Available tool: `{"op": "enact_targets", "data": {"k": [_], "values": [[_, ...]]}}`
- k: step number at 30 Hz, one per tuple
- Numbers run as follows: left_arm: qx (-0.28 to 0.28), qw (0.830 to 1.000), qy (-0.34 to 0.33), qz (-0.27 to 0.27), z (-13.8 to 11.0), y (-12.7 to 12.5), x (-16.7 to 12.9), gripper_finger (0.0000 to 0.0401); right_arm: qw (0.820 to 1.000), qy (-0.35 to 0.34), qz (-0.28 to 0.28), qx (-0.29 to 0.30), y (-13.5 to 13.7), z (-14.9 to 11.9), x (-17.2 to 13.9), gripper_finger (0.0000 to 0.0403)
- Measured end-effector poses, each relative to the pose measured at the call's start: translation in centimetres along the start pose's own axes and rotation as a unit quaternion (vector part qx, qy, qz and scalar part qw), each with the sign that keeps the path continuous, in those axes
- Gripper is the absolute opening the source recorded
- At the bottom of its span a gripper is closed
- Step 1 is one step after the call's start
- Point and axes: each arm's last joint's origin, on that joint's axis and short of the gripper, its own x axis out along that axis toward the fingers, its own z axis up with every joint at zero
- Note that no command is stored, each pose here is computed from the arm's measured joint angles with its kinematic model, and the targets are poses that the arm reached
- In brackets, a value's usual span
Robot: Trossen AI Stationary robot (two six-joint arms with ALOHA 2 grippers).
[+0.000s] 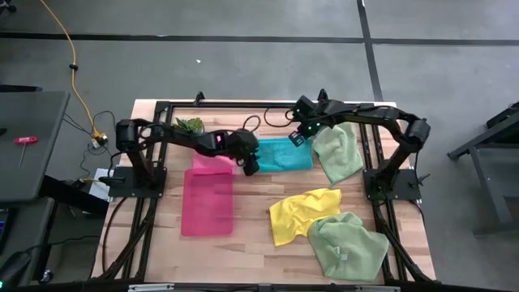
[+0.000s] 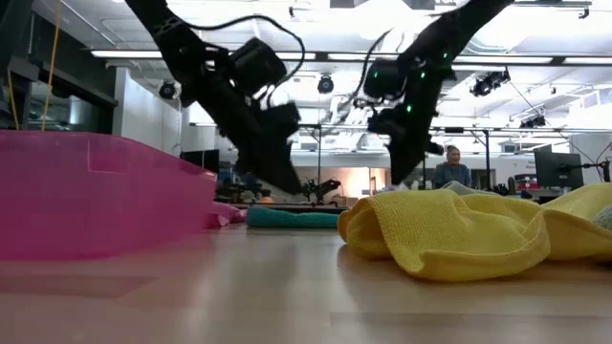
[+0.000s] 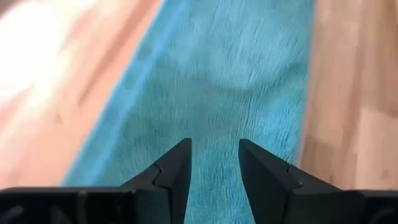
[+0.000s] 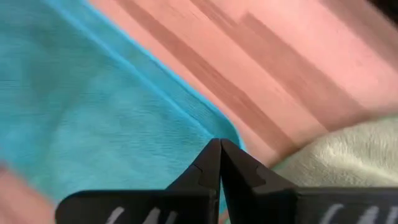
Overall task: Fold microfiber towels
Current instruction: Fold the blue microfiber towel
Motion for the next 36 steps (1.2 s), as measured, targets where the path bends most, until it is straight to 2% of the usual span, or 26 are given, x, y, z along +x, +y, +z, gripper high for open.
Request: {"op": "enact_targets", "data": {"k": [3, 6, 9, 12, 15, 17, 20, 25, 28, 31, 34, 36], "values": [[0.006, 1.0, -0.028, -0.001, 1.2, 0.9, -1.6, 0.0122, 0.999, -0.004, 0.026, -0.027, 0.0, -0.8, -1.3, 0.0], [-0.004, 0.998, -0.062, -0.008, 2.4, 2.1, -3.4, 0.0122, 0.998, -0.023, 0.047, -0.027, -0.1, -2.6, -2.3, 0.0], [-0.017, 0.993, -0.114, -0.021, 3.6, 3.0, -4.6, 0.0122, 0.996, -0.054, 0.072, 0.016, -0.3, -5.3, -2.7, 0.0], [-0.029, 0.979, -0.195, -0.05, 4.6, 3.2, -5.2, 0.0122, 0.985, -0.093, 0.122, 0.076, -0.2, -7.8, -2.8, 0.0], [-0.064, 0.962, -0.253, -0.081, 4.1, 2.9, -4.9, 0.0122, 0.973, -0.112, 0.162, 0.12, 0.0, -10.2, -2.6, 0.0], [-0.079, 0.956, -0.265, -0.095, 3.5, 2.4, -4.6, 0.0122, 0.968, -0.121, 0.178, 0.129, 0.1, -11.3, -2.6, 0.0], [-0.067, 0.963, -0.236, -0.111, 2.6, 1.3, -4.1, 0.0122, 0.967, -0.123, 0.191, 0.117, 0.6, -12.6, -2.7, 0.0001], [0.033, 0.978, -0.162, -0.131, 1.0, -1.3, -3.9, 0.0122, 0.971, -0.125, 0.197, 0.044, 1.6, -13.3, -2.7, 0.0014], [0.092, 0.985, -0.108, -0.099, -0.4, -2.9, -3.6, 0.0122, 0.972, -0.126, 0.196, 0.003, 2.1, -13.5, -2.5, 0.0045], [0.147, 0.986, -0.07, -0.043, -1.5, -4.1, -3.6, 0.0124, 0.974, -0.127, 0.186, -0.016, 2.3, -13.5, -2.3, 0.0086], [0.176, 0.983, -0.048, 0.014, -2.1, -4.6, -3.7, 0.0134, 0.976, -0.134, 0.172, -0.023, 2.2, -13.5, -2.3, 0.0123], [0.19, 0.981, -0.028, 0.028, -2.2, -4.6, -3.7, 0.0143, 0.976, -0.137, 0.168, -0.029, 2.2, -13.5, -2.2, 0.0142]]}}
